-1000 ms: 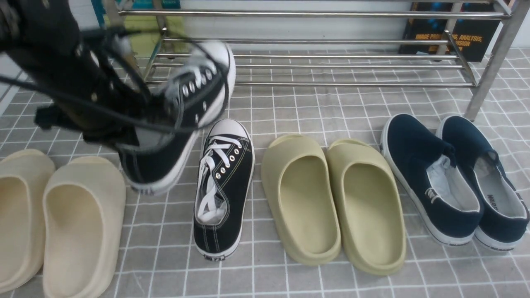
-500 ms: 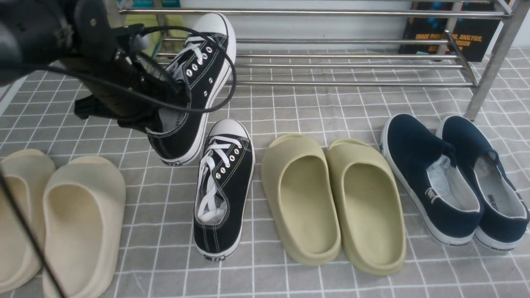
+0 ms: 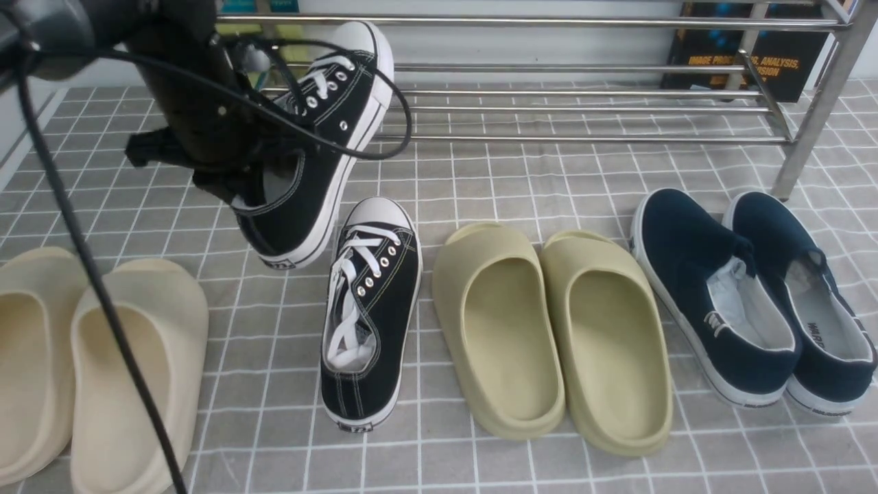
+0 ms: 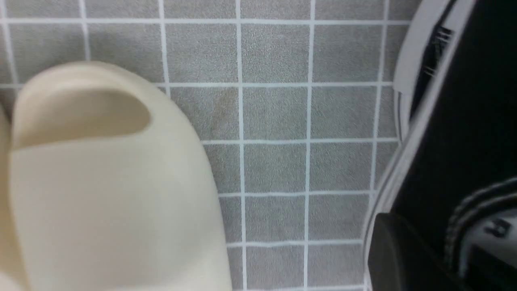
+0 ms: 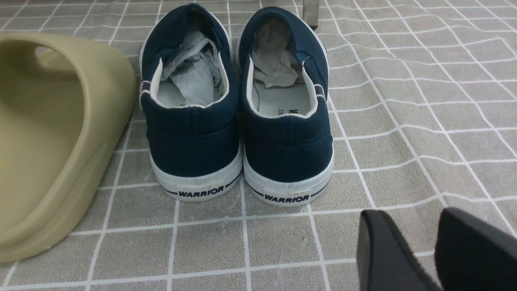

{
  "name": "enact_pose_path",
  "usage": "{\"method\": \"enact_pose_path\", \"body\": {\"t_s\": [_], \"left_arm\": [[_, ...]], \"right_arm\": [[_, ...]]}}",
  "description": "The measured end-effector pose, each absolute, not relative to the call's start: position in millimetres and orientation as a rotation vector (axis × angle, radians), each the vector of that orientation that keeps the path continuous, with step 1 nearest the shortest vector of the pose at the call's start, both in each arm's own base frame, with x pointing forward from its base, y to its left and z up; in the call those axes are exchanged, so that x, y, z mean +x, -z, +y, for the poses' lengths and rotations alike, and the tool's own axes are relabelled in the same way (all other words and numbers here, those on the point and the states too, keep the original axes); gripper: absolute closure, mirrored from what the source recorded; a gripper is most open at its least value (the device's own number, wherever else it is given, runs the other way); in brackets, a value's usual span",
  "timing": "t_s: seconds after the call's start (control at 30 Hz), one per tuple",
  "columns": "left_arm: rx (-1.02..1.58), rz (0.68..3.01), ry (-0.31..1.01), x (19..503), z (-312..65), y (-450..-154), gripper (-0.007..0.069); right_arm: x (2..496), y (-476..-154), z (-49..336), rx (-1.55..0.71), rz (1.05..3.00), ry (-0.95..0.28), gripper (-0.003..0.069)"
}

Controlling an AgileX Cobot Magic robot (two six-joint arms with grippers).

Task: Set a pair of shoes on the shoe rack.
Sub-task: Use the left arm to put a shoe into the shoe rack

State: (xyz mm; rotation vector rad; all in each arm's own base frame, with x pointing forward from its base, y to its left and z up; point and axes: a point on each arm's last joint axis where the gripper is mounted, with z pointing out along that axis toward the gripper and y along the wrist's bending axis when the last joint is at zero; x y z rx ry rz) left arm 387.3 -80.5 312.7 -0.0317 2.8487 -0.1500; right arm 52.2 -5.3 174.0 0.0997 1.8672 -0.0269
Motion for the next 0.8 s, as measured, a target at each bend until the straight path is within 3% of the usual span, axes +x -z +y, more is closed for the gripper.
{"method": "enact_pose_path", "body": {"t_s": [0.13, 0.23, 0.53, 0.8], "left_arm": [[-0.02, 2.764, 0.168, 359, -75, -340, 0.0638], [-0.023, 2.747, 0.186, 337, -71, -342, 0.0638], [-0.041, 2.836, 0.166, 326, -69, -292, 0.0638], [-0.116, 2.676, 0.207, 366, -76, -286, 0.0638]], "right_arm": [[52, -174, -5, 0.1, 1.867, 0.027, 0.0419], [52, -174, -5, 0.1, 1.867, 0.027, 0.0419], [52, -174, -5, 0.1, 1.867, 0.027, 0.0419], [52, -174, -5, 0.1, 1.867, 0.027, 0.0419]]}}
